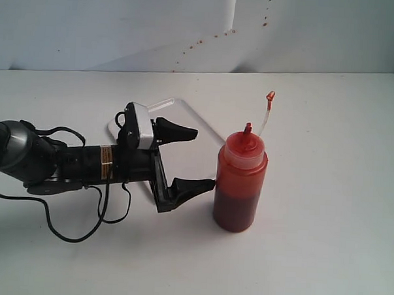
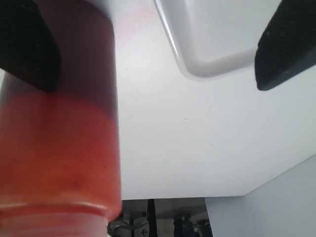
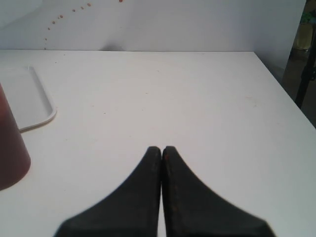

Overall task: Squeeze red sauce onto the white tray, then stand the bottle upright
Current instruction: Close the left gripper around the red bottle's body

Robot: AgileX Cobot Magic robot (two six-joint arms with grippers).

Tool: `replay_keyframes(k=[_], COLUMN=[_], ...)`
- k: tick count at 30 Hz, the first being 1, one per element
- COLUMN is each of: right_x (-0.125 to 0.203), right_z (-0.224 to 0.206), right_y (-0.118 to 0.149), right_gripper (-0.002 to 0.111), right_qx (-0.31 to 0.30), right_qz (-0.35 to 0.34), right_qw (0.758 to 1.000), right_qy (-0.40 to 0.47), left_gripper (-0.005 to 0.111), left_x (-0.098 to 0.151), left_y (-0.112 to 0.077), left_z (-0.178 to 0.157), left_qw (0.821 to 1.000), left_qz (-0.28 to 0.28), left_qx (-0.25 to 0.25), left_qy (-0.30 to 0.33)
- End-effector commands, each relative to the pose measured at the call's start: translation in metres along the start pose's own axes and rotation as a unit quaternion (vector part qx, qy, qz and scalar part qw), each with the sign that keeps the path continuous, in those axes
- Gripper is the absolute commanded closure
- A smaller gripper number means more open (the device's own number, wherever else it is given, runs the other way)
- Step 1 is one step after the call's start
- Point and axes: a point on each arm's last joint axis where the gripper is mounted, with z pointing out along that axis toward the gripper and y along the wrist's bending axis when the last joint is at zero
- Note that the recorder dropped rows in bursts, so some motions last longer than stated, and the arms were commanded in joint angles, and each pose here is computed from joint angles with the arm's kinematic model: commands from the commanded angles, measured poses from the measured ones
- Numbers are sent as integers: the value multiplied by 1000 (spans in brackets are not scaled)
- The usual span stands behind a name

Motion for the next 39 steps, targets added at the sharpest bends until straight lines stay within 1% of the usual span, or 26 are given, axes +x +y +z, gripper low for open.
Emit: replay_keyframes(k=[1, 6, 10, 12, 16, 19, 24, 26, 28, 29, 30, 31, 34, 39], right_x=[1, 1, 1, 1, 1, 1, 1, 1, 1, 1, 1, 1, 1, 1], right_z=[0, 0, 0, 0, 0, 0, 0, 0, 0, 0, 0, 0, 0, 0], right_y=[0, 0, 0, 0, 0, 0, 0, 0, 0, 0, 0, 0, 0, 0], right_gripper=[108, 108, 108, 108, 108, 108, 108, 108, 108, 108, 108, 108, 108, 108], right_qx=[-3, -3, -3, -3, -3, -3, -3, -3, -3, -3, -3, -3, -3, -3], right_qz=[2, 2, 2, 2, 1, 1, 1, 2, 2, 2, 2, 2, 2, 2], right_qw=[1000, 1000, 1000, 1000, 1000, 1000, 1000, 1000, 1000, 1000, 1000, 1000, 1000, 1000], right_qy=[-3, -3, -3, -3, -3, -3, -3, -3, -3, -3, -3, -3, -3, -3], left_gripper=[2, 2, 2, 2, 2, 2, 2, 2, 2, 2, 2, 2, 2, 2], left_x=[0, 0, 3, 4, 6, 7, 9, 9, 8, 9, 11, 14, 14, 8], left_y=[2, 2, 0, -2, -9, -11, -11, -17, -28, -34, -35, -36, -37, -40], left_z=[2, 2, 2, 2, 1, 1, 1, 7, 19, 26, 29, 33, 35, 37], left_qw=[1000, 1000, 1000, 999, 998, 997, 996, 995, 994, 993, 992, 990, 990, 994], left_qz=[-7, -9, -17, -15, -29, -23, -31, -27, -25, -20, -13, -9, -14, -17], left_qx=[-12, -15, -5, 10, 44, 60, 57, 63, 65, 57, 49, 30, 24, 35], left_qy=[10, 10, 24, 29, 42, 47, 61, 71, 81, 99, 114, 136, 137, 104])
